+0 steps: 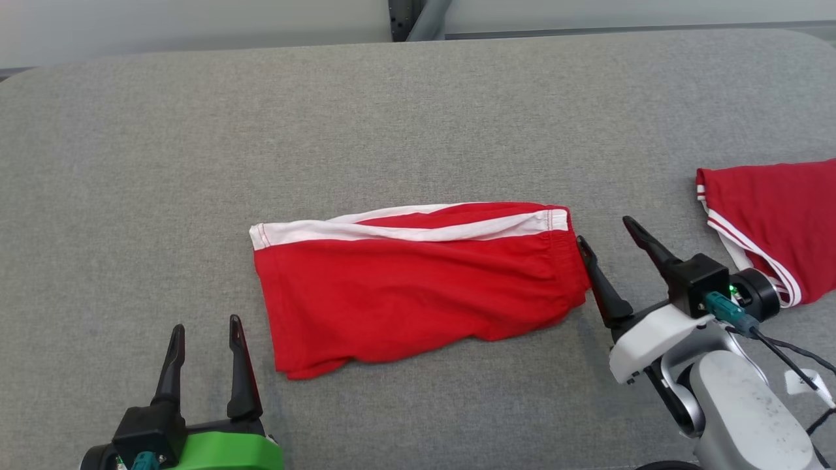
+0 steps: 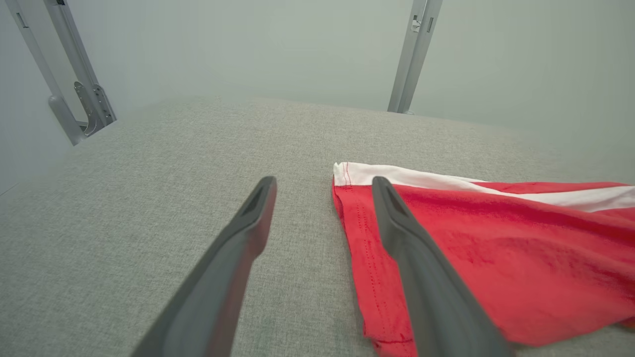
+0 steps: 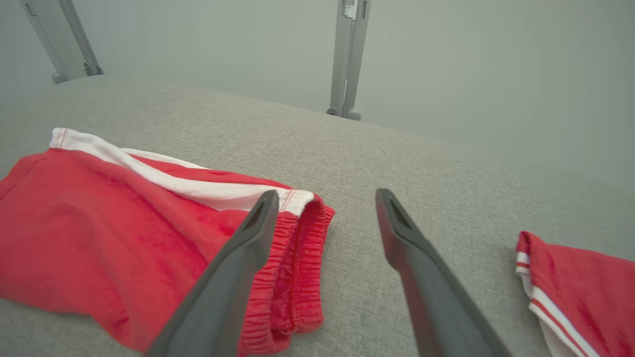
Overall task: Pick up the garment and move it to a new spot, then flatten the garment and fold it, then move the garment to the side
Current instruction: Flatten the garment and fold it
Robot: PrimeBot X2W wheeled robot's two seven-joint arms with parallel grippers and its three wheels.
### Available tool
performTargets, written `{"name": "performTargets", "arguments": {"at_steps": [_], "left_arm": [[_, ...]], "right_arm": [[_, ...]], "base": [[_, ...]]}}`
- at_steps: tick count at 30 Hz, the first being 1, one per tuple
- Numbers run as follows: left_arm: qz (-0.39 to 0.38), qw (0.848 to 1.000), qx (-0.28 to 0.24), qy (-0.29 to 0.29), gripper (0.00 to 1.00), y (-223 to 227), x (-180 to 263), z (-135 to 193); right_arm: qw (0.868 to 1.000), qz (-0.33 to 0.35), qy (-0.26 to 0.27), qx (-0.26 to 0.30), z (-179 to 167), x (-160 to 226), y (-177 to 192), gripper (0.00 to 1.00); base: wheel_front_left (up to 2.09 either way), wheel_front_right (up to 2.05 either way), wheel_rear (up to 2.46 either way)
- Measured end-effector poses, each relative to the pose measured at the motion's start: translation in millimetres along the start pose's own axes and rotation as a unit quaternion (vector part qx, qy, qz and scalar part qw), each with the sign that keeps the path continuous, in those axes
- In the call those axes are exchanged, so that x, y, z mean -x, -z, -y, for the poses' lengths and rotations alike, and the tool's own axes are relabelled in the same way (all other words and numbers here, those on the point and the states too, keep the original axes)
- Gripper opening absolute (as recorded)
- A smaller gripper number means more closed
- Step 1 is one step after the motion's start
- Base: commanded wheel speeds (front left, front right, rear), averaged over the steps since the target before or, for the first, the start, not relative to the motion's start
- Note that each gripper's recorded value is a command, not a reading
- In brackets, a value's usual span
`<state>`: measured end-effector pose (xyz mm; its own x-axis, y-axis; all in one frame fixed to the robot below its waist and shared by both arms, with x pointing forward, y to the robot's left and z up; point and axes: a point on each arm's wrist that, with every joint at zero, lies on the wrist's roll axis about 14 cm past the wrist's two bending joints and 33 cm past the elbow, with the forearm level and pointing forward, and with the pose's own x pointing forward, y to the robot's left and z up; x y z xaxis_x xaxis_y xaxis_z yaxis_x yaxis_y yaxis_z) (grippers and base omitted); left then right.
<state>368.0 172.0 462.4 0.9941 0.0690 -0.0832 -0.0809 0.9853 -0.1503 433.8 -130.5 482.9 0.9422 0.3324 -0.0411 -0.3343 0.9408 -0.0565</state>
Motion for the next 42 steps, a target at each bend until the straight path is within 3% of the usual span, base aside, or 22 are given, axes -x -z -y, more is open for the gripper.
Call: {"name": "performTargets", "arguments": {"at_steps": [7,18,28,29,30,31,36,42], "left_arm": [[-0.001,1.000,0.007,-0.007,1.00,5,3,-4],[-0.011,1.000,-0.002,-0.027,1.00,12,4,-25],[-0.011,1.000,0.008,-0.013,1.00,13,3,-14],[-0.011,1.000,0.009,-0.012,1.00,13,3,-14],[-0.011,1.000,0.009,-0.011,1.00,12,3,-13],[-0.011,1.000,0.010,-0.011,1.00,12,3,-13],[-0.013,1.000,0.010,-0.009,1.00,14,6,-12],[-0.009,1.000,0.012,0.000,1.00,11,10,-10]], "right_arm": [[0.998,-0.060,-0.029,0.002,-12,-25,33,1.00],[0.989,-0.136,-0.043,-0.026,-17,-33,82,1.00],[0.971,-0.201,-0.061,-0.115,-36,-33,97,1.00],[0.968,-0.205,-0.064,-0.127,-38,-32,97,0.87],[0.966,-0.206,-0.065,-0.139,-39,-33,95,0.47],[0.963,-0.210,-0.066,-0.152,-40,-33,95,0.00],[0.949,-0.233,-0.064,-0.203,-34,-26,93,0.00],[0.951,-0.243,0.015,-0.191,50,-4,85,0.00]], "base": [[0.00,0.00,0.00],[0.00,0.00,0.00],[0.00,0.00,0.00],[0.00,0.00,0.00],[0.00,0.00,0.00],[0.00,0.00,0.00],[0.00,0.00,0.00],[0.00,0.00,0.00]]}}
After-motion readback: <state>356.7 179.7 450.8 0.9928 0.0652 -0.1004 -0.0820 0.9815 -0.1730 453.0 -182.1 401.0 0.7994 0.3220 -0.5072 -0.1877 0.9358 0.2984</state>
